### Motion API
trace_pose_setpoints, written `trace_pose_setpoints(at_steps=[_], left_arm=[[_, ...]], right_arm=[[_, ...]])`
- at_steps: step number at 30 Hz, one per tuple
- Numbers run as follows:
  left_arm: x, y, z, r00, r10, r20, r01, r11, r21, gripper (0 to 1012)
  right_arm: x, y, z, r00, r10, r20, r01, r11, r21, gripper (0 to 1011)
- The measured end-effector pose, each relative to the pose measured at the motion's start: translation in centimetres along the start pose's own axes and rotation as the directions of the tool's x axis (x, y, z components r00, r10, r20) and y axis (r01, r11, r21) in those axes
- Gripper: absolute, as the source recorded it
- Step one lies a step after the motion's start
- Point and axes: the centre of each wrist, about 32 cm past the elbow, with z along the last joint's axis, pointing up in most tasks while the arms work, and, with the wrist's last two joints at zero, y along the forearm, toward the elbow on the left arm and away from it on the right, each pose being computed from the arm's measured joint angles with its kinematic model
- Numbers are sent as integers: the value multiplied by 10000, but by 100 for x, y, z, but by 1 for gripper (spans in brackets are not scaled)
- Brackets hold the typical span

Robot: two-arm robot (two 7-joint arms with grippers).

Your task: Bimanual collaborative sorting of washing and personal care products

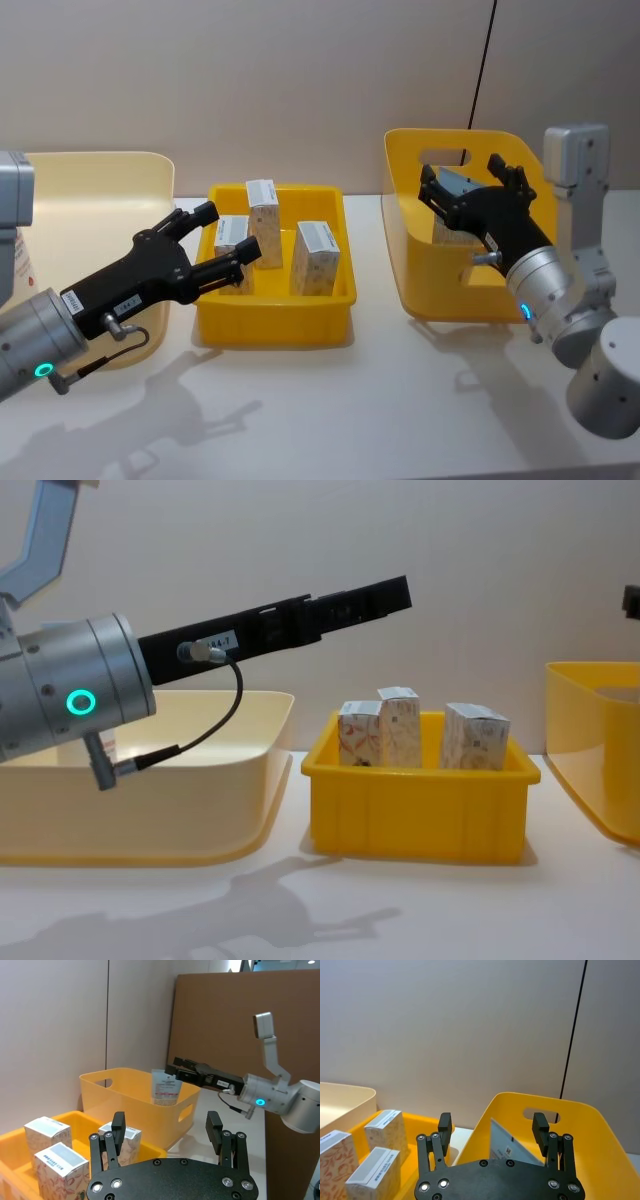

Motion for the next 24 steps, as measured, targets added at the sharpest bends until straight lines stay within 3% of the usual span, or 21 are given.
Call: trace_pose_setpoints(at_steps=[12, 18, 24], left_arm=[[-87, 21, -53, 9943, 946, 492, -969, 9942, 476, 1003], [-155, 38, -92, 9826, 1613, 920, -1683, 9830, 741, 1003], [-224, 54, -131, 9643, 2254, 1388, -2393, 9665, 932, 1003]], right_arm=[[-225, -279, -244, 9953, 951, -177, -954, 9952, -197, 1001], [-347, -441, -362, 9888, 1455, -335, -1466, 9887, -301, 1001], [-440, -572, -445, 9820, 1827, -482, -1845, 9821, -370, 1001]])
